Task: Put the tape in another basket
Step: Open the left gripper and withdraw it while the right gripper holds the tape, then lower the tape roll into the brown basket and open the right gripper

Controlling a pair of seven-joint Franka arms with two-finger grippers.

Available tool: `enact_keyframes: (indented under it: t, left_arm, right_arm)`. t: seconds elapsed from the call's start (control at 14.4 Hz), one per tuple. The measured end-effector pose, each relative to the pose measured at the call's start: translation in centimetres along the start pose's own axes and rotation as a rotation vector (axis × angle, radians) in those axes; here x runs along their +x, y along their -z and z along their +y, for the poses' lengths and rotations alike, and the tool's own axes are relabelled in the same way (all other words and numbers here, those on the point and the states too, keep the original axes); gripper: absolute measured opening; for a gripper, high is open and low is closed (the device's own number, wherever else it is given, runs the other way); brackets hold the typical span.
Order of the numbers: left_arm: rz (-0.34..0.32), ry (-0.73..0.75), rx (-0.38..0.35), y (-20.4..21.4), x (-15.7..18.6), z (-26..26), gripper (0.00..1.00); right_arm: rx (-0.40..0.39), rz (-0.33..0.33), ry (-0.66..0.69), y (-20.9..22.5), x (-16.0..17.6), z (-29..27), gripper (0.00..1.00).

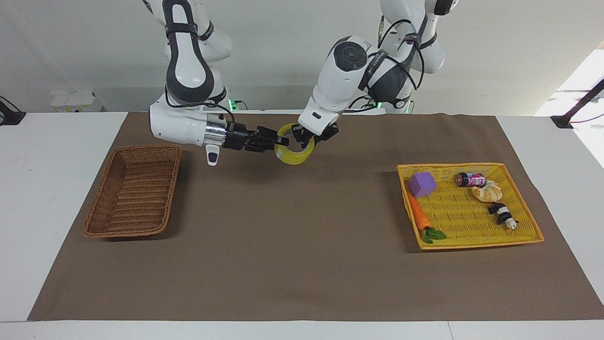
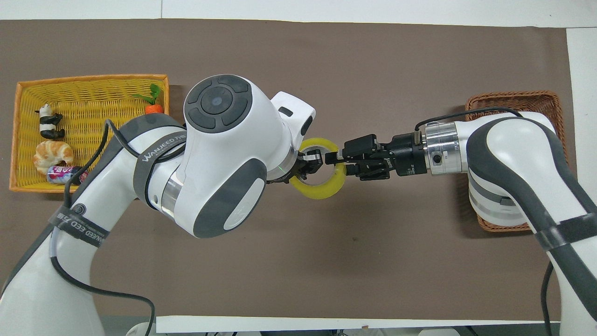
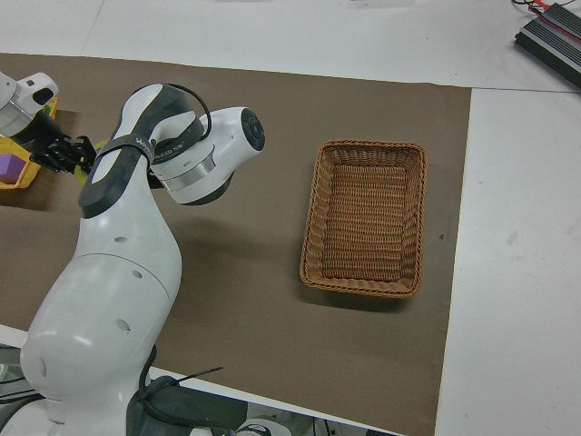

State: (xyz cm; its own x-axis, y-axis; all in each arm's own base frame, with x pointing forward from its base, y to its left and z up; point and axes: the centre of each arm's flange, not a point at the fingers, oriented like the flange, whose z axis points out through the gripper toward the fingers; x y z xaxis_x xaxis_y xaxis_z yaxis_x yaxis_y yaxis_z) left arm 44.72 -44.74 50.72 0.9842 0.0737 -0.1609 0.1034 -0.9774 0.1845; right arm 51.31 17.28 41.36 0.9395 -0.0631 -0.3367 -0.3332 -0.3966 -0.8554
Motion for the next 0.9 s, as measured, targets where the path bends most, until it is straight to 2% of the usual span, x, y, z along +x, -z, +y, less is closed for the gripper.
enact_keyframes:
  t: [0.21,0.35,0.49,0.62,0.76,0.9]
  left_arm:
    - [0.006,0.026,0.015,5.3,0.4,-2.2,0.81]
    - [0.031,0.059,0.026,11.0,1.8,-7.2,0.99]
    - [0.041,0.046,0.052,15.4,3.3,-13.5,1.0]
    - [0.026,0.05,0.103,17.7,5.5,-20.5,1.0]
    - [0.021,0.032,0.127,19.3,8.4,-28.3,1.0]
    - [0.025,0.031,0.118,20.7,10.4,-36.5,1.0]
  right_arm:
    - [0.0,0.0,0.0,0.0,0.0,0.0,0.55]
    - [0.0,0.0,0.0,0.0,0.0,0.0,0.55]
    - [0.0,0.0,0.0,0.0,0.0,0.0,0.54]
    - [-0.005,0.001,0.002,0.1,0.0,0.0,0.54]
    - [-0.063,0.006,0.032,0.9,0.3,0.2,0.54]
    - [-0.152,0.034,0.08,4.5,1.4,0.4,0.54]
